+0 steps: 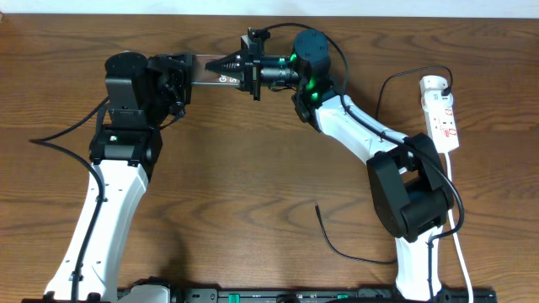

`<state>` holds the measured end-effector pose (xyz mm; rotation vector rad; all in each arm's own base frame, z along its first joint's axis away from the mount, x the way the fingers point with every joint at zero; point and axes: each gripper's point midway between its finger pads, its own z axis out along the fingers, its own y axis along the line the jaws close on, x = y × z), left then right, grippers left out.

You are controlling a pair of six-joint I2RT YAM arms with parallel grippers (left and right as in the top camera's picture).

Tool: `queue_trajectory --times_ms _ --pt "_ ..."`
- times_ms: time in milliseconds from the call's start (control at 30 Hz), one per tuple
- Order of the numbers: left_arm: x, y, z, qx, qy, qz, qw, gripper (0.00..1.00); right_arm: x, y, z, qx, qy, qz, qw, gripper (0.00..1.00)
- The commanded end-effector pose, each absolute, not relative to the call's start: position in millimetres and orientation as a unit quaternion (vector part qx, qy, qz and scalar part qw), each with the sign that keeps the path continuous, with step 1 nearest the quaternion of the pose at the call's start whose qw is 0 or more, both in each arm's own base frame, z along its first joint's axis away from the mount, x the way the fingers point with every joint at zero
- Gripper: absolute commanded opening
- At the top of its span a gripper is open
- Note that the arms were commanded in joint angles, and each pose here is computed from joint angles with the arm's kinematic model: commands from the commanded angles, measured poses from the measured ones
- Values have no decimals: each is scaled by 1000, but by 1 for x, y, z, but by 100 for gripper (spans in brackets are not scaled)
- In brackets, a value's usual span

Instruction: Plug charger to phone and switch on socket

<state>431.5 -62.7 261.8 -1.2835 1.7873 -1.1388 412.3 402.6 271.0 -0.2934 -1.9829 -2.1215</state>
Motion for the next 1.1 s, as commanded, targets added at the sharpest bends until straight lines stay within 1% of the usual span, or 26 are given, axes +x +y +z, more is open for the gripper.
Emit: queue_trajectory --times_ms 0,300,433,567,600,633,700,1067 --pt "432 -61 264 -486 683 -431 335 37 401 414 288 -90 -668 -729 121 1" --pt "432 -61 264 -486 683 -431 334 31 397 420 288 -94 -666 -729 124 1" --pt "432 -61 264 -486 683 -431 334 21 397 420 288 -94 -666 -729 124 1" --pt "432 -61 264 -486 683 -431 334 20 397 420 288 -93 -666 -729 124 1" --pt "432 -61 264 -486 683 -431 334 19 397 420 288 -93 -666 -729 124 1" --pt "432 -61 264 -486 683 -431 334 12 397 420 288 -88 -667 -730 119 1" --pt "432 -61 264 -486 683 -431 334 8 396 420 288 -87 -668 -730 121 1" --pt "432 -61 264 -486 683 -431 334 7 394 421 288 -85 -668 -729 122 1"
